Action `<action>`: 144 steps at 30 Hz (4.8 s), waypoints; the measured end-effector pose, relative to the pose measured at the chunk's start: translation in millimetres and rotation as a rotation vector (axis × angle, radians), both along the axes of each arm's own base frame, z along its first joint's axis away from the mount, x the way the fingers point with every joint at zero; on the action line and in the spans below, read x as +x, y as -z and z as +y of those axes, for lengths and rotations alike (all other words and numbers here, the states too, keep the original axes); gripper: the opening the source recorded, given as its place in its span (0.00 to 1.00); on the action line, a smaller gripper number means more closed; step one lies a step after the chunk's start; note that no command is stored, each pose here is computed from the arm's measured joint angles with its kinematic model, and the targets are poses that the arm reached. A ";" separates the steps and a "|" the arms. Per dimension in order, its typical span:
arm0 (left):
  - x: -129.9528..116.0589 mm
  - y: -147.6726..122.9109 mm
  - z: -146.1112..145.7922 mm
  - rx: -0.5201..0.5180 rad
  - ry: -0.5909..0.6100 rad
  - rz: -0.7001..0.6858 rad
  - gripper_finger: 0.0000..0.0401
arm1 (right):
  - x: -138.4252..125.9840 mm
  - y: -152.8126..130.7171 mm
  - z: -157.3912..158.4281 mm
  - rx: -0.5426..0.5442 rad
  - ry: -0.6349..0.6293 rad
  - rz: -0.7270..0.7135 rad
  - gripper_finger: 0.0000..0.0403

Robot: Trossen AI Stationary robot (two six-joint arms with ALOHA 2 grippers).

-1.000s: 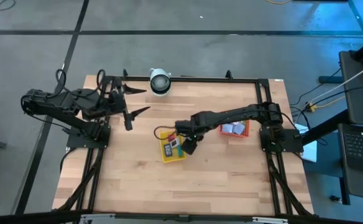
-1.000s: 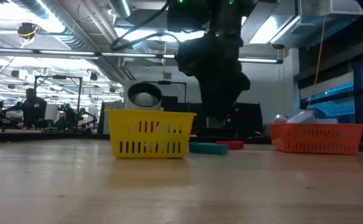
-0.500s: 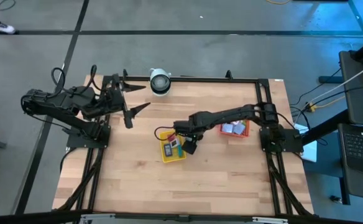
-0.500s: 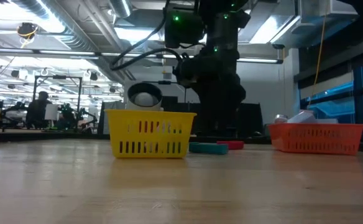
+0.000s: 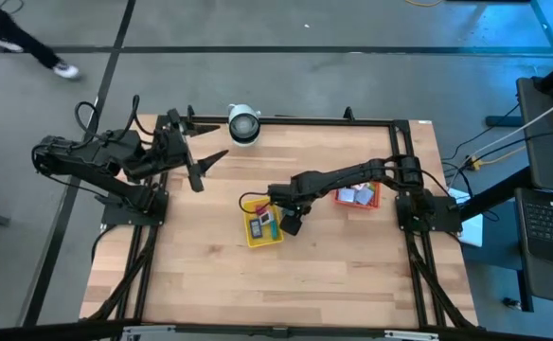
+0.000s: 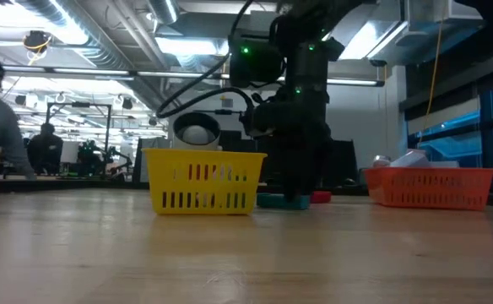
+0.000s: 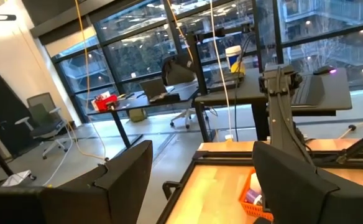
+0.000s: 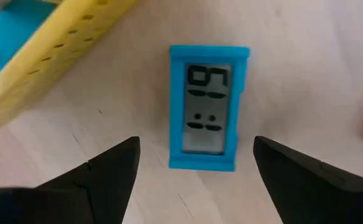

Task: Pick & Place Office items
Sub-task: Put the light blue digital clock into the yellow basket, then put the red digital clock into the yellow basket

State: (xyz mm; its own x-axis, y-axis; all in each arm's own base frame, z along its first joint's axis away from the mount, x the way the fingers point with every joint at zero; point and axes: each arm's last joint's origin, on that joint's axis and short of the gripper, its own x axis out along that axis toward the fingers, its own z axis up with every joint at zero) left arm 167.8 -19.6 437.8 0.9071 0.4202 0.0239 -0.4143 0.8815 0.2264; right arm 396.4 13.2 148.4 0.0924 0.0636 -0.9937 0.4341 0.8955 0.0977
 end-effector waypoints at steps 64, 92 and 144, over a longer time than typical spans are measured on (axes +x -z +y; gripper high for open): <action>-14.1 -3.8 1.2 0.005 0.013 -0.014 0.68 | 30.7 -71.4 36.7 0.174 0.184 -0.337 0.48; -26.7 -3.9 2.9 0.009 0.017 0.000 0.68 | -6.1 -80.9 -103.7 -0.034 0.973 -0.003 0.70; -62.6 -12.3 4.4 -0.031 0.144 -0.085 0.68 | -18.1 -3.5 -98.2 0.127 1.749 0.199 0.70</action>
